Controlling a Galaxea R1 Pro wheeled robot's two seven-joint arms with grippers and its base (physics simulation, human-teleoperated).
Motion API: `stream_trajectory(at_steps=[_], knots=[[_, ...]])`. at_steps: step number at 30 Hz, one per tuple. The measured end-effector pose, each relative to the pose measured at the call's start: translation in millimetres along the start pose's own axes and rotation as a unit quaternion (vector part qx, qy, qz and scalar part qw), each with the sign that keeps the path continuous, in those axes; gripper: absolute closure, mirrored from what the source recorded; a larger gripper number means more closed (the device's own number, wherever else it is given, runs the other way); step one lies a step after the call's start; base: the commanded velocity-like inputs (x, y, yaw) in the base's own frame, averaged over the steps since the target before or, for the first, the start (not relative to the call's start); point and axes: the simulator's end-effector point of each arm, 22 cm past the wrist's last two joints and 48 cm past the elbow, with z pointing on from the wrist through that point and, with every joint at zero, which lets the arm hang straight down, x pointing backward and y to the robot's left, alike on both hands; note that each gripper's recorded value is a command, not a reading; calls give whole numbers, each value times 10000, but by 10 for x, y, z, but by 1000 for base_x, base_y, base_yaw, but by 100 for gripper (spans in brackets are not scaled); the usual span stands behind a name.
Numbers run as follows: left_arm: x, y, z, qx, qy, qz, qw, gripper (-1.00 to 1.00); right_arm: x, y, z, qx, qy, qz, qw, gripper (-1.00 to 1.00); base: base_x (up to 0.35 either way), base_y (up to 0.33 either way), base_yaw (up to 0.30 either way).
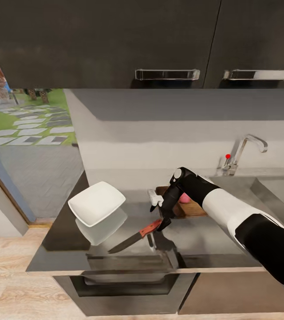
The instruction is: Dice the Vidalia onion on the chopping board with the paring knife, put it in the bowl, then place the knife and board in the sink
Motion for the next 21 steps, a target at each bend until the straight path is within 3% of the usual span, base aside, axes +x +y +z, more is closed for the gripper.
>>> stream_trajectory(at_steps=[21], knots=[[40, -1, 11, -1, 56, 8, 10000, -100, 32, -99, 42, 177, -16, 34, 9998, -100, 6, 3, 0]])
